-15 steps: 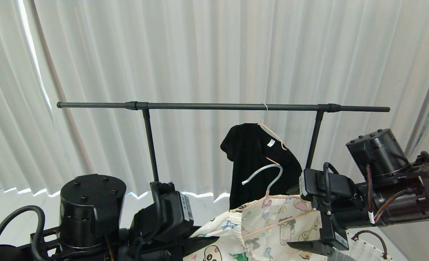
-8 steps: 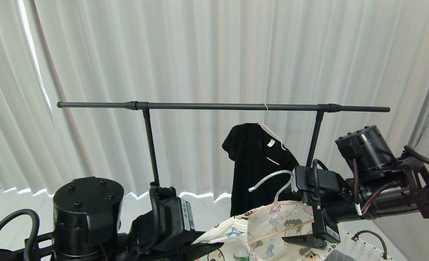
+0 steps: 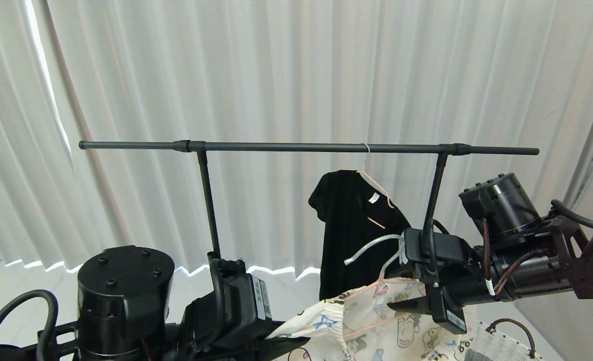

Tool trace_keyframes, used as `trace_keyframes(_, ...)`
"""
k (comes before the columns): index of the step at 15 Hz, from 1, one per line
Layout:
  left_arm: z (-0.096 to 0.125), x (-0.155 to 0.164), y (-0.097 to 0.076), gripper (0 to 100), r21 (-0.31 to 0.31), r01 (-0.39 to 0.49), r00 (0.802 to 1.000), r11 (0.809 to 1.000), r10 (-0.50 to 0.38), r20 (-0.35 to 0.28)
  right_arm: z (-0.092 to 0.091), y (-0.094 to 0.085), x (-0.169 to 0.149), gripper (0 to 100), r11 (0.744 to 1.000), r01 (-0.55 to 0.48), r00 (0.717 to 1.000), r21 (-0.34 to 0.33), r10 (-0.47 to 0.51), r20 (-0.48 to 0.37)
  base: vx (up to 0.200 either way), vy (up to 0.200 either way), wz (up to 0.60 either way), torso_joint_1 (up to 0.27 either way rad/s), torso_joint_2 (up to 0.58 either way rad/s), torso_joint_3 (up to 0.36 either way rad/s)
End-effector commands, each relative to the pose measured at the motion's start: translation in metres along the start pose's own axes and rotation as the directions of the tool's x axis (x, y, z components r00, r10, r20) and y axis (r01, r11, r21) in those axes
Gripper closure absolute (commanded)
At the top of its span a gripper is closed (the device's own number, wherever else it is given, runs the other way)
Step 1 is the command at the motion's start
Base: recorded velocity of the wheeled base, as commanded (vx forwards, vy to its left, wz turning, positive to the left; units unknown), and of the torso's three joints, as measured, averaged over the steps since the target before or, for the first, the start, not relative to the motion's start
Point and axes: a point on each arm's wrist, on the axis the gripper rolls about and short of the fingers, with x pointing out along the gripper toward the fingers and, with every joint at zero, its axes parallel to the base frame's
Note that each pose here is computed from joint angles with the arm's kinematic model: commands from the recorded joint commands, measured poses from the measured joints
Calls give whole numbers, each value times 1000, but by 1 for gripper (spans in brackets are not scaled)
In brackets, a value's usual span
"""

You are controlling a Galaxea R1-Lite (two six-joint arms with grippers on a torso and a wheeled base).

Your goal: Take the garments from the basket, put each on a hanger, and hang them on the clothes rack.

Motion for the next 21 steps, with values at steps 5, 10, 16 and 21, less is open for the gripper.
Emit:
trace_keyframes(5,0,0,0,100,0,-4,1000,1000,4,-2,-5,-6,-3,100,999,22,1000,-31,-22,-5,0,0,0,0,0,0)
trace_keyframes(10,-1,3,6,0,-11,-99,994,995,98,-44,-2,-13,-6,100,993,80,996,-89,-77,39,0,0,0,0,0,0)
trace_keyframes(16,-6,-1,17,0,-34,-160,985,987,157,-67,-8,-36,-21,100,971,217,974,-102,-208,90,0,0,0,0,0,0)
trace_keyframes(21,-32,-17,50,0,-109,-312,943,944,293,-157,-9,-33,-37,100,965,238,967,-109,-224,124,0,0,0,0,0,0)
